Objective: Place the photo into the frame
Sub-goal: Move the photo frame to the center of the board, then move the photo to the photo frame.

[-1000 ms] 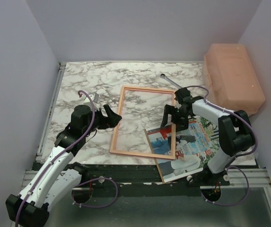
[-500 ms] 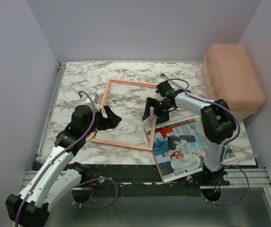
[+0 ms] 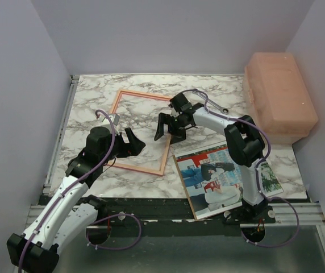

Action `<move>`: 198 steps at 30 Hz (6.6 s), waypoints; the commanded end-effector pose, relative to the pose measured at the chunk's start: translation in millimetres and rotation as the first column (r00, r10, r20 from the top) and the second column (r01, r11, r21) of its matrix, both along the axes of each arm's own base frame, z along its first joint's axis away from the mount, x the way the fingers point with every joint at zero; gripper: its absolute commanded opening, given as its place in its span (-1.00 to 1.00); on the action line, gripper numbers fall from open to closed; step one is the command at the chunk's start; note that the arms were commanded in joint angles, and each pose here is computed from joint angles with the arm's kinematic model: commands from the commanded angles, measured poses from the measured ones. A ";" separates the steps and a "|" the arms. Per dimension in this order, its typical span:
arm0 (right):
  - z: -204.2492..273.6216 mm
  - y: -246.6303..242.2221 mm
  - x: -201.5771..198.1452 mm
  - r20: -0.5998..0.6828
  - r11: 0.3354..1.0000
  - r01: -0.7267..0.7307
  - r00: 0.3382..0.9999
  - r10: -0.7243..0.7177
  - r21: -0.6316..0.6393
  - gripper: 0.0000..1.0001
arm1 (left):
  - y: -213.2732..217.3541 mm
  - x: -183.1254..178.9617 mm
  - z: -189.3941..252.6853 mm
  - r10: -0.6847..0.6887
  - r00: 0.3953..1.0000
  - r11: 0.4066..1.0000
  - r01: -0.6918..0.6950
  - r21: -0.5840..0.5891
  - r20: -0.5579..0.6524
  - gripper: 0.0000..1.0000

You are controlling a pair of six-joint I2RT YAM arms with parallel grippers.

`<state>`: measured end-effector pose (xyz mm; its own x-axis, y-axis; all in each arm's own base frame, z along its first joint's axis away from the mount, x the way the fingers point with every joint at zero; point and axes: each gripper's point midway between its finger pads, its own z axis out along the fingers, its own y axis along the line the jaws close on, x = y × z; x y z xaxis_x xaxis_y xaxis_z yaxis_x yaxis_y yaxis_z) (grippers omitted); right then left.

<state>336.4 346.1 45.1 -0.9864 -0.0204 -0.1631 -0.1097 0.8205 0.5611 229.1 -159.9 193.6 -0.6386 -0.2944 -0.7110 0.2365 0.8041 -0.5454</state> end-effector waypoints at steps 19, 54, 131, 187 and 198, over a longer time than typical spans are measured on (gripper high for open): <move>45.5 -92.7 -45.3 0.104 0.990 0.125 0.988 -0.118 -0.060 0.95 | -77.0 2.4 -34.4 -0.236 0.956 0.960 0.202 -0.193 -0.174 0.76; -3.6 -176.0 -162.1 -0.030 0.938 0.340 0.939 -0.343 -0.065 0.95 | -186.8 13.5 -115.4 -0.405 0.824 0.912 0.332 -0.241 -0.397 0.56; -12.9 -171.8 -166.0 -0.061 0.949 0.310 0.948 -0.313 -0.058 0.95 | -203.6 25.8 -145.1 -0.241 0.854 0.949 0.306 0.071 -0.462 0.25; 42.1 -128.6 -125.8 0.060 0.962 0.198 0.975 -0.213 0.189 0.99 | 2.2 19.0 -93.8 0.154 0.952 0.970 -0.197 -0.143 -0.265 -1.00; 19.7 -106.0 -115.1 -0.014 0.955 0.180 0.983 -0.182 0.236 1.00 | 103.6 -2.8 -92.4 0.566 0.798 0.804 -0.589 -0.075 -0.206 -1.00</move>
<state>209.6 222.5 54.8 -0.9673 0.2134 -0.1373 0.0626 0.7250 0.6859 241.3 -96.7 118.4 -0.5286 -0.6650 -0.5276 -0.1771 0.6942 -0.6976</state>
